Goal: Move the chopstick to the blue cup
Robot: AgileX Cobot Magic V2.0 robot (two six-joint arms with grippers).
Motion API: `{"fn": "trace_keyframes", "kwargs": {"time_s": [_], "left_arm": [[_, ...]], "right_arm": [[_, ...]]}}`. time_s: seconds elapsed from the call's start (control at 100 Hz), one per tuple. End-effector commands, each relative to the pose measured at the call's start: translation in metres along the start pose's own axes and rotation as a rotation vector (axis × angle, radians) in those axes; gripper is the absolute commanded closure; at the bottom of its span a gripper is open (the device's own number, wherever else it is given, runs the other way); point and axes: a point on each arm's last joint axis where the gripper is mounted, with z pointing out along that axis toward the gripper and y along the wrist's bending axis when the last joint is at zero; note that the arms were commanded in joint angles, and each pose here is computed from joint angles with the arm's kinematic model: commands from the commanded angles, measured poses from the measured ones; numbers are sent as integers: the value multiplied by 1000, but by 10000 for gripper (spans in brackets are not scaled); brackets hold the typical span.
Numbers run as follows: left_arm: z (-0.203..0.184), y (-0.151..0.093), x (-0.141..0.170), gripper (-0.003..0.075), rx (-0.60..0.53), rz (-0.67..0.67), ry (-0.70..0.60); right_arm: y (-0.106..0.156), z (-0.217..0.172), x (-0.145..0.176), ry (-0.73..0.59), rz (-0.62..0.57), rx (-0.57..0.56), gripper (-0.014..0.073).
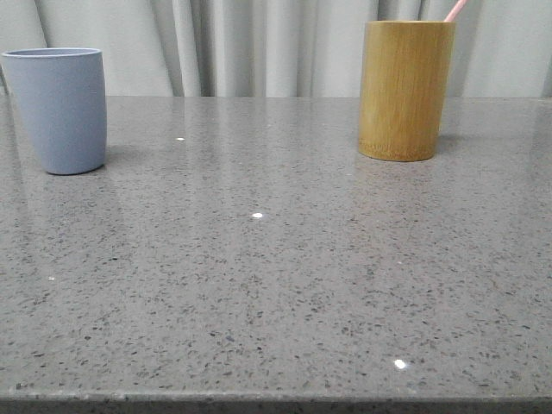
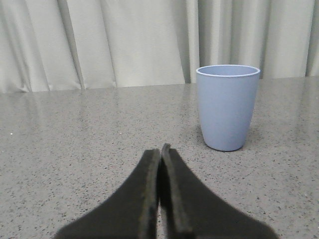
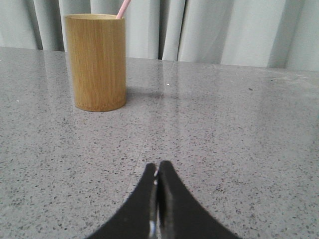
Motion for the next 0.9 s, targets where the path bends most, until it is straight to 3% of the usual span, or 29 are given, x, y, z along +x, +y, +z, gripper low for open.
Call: {"fn": "trace_keyframes", "kwargs": {"time_s": [0.0,0.55,0.72,0.89], "left_arm": [[-3,0,-6,739,3,-11,-107],[-3,0,-6,739,3,-11,-107],[-3,0,-7,739,4,-21,-118],[-6,-1,-22,739,11,-130,-116]], "right_arm": [[0,-1,-8,-96,-5,-3,717],[0,-1,-8,-98,-5,-3,717],[1,-3,-20,-225,-9,-13,717],[2,-8,-39,-303,-10,-16,717]]}}
